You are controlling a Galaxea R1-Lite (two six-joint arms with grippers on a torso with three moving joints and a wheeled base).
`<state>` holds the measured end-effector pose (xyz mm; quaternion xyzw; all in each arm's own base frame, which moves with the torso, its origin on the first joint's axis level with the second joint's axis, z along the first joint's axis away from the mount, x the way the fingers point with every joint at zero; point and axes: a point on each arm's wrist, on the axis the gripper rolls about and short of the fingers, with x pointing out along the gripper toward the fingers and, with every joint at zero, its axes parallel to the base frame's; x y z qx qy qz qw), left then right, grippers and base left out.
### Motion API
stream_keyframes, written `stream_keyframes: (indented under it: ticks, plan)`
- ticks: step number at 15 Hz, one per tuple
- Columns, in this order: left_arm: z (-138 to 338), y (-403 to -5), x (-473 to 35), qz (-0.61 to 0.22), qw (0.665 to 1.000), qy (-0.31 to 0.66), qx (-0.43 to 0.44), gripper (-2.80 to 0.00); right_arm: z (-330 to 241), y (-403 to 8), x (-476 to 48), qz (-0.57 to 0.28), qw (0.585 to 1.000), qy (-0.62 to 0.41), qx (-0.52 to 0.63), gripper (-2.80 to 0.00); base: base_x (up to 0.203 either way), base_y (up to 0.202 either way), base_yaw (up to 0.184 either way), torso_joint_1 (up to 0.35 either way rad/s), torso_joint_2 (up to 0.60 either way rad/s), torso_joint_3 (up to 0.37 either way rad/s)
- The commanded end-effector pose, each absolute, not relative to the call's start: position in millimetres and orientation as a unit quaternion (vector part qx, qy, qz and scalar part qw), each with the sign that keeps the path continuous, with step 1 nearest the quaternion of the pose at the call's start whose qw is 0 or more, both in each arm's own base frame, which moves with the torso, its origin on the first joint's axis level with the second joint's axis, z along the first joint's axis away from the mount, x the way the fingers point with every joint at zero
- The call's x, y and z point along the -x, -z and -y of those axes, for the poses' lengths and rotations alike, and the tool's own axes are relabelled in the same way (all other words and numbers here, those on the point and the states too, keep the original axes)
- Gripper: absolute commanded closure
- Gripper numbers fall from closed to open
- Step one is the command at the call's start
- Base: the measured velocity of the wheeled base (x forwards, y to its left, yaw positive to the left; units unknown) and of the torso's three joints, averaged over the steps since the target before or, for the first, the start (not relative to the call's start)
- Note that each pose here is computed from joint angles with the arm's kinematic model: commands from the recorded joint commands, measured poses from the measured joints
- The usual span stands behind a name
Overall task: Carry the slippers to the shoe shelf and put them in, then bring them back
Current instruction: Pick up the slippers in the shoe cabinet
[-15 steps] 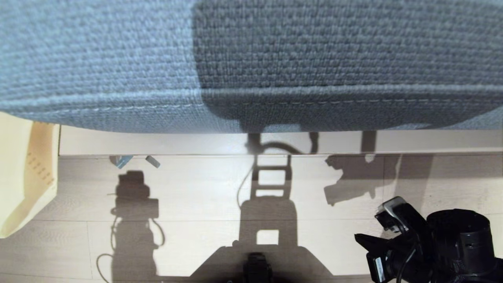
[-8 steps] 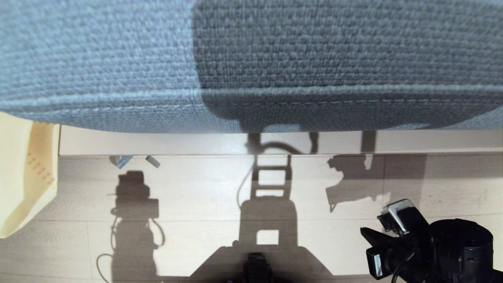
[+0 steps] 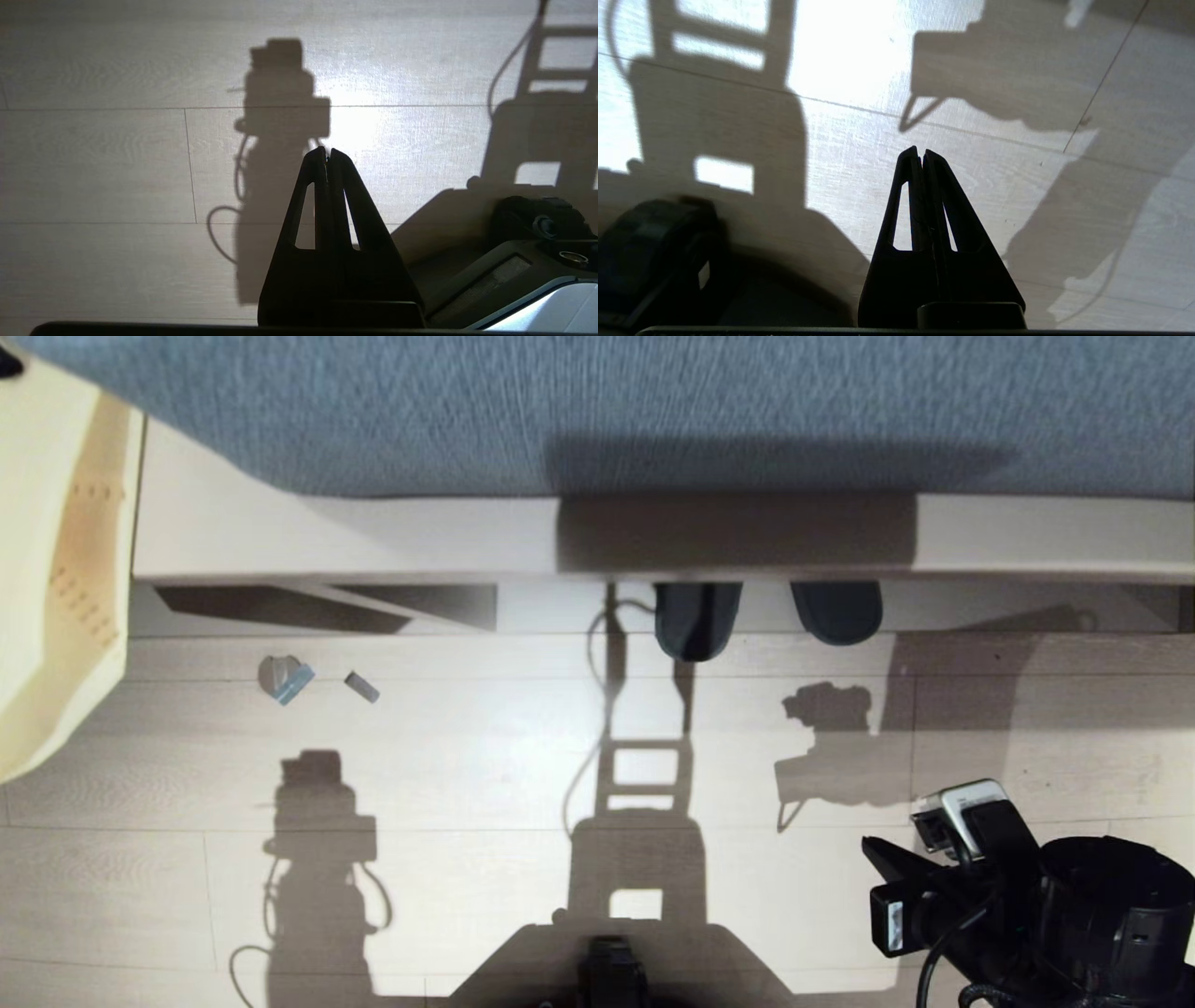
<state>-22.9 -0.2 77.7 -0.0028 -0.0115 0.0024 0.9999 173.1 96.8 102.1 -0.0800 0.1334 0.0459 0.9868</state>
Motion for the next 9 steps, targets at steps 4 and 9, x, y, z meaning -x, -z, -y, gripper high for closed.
stream_keyframes:
  ticks: [4, 9]
  plan:
    - [0.2, -75.7, 22.2, 0.008, 1.000, -0.002, 0.003, 0.00, -100.4, -131.6, -198.6, -0.066, 0.997, 0.007, 0.042, 0.00, -0.131, 0.000, 0.001, 0.002, 0.00, 0.001]
    - [0.2, -75.7, 22.2, 0.008, 1.000, -0.002, 0.002, 0.00, -104.9, -160.3, -232.7, -0.009, 0.999, 0.034, 0.034, 0.00, 0.000, 0.000, 0.000, 0.000, 0.00, 0.000]
